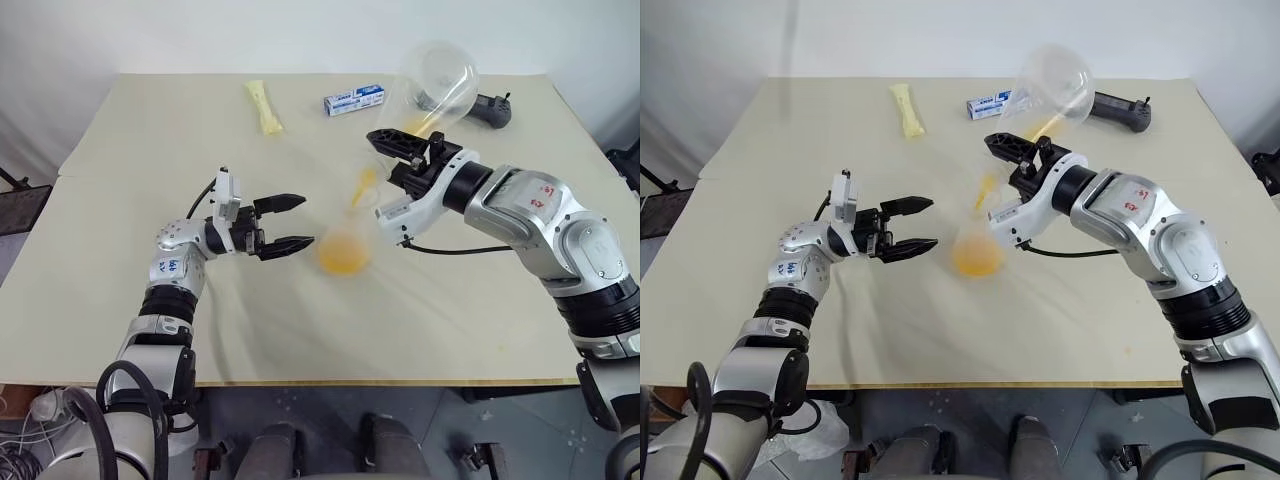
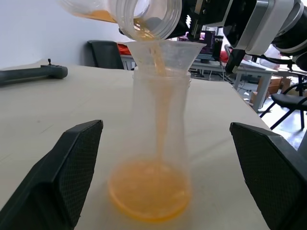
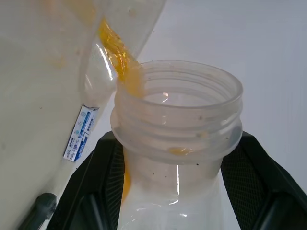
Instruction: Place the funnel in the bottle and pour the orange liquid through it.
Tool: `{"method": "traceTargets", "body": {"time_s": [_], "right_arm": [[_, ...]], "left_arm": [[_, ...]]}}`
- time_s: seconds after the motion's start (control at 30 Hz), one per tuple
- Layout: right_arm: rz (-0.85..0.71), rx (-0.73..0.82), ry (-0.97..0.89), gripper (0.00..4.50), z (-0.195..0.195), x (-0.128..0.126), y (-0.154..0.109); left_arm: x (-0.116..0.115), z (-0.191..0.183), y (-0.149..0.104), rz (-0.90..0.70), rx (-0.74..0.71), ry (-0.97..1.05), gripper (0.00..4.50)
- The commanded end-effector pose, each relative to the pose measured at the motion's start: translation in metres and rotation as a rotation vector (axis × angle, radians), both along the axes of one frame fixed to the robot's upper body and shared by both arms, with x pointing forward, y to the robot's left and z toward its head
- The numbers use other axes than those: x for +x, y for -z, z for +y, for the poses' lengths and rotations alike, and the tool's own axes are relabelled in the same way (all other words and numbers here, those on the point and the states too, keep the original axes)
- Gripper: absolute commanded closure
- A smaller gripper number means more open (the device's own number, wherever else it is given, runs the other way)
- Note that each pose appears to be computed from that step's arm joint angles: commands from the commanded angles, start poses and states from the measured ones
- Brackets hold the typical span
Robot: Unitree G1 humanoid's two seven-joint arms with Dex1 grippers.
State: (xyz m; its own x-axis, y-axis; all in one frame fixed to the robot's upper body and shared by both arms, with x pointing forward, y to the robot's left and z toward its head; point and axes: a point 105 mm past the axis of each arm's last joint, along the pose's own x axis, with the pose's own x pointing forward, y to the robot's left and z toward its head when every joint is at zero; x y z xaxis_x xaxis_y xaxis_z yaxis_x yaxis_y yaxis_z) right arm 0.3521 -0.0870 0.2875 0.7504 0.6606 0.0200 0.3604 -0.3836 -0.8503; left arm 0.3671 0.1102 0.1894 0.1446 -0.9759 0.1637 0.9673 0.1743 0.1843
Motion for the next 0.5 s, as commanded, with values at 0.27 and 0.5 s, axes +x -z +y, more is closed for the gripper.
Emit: {"method": "traceTargets", "body": {"time_s": [0.27, 0.5], "right_arm": [[-0.09, -0.002, -0.023, 2.07, -0.0018, -0.0082, -0.0217], [-0.102, -0.015, -0.029, 2.07, -0.0016, -0.0091, -0.0207]], "left_arm": [[0.0001, -0.0007, -0.012, -0.046, -0.004, 0.011, 0.0], [-0.0002, 0.0018, -0.0123, -0.045, 0.004, 0.012, 0.0]]}}
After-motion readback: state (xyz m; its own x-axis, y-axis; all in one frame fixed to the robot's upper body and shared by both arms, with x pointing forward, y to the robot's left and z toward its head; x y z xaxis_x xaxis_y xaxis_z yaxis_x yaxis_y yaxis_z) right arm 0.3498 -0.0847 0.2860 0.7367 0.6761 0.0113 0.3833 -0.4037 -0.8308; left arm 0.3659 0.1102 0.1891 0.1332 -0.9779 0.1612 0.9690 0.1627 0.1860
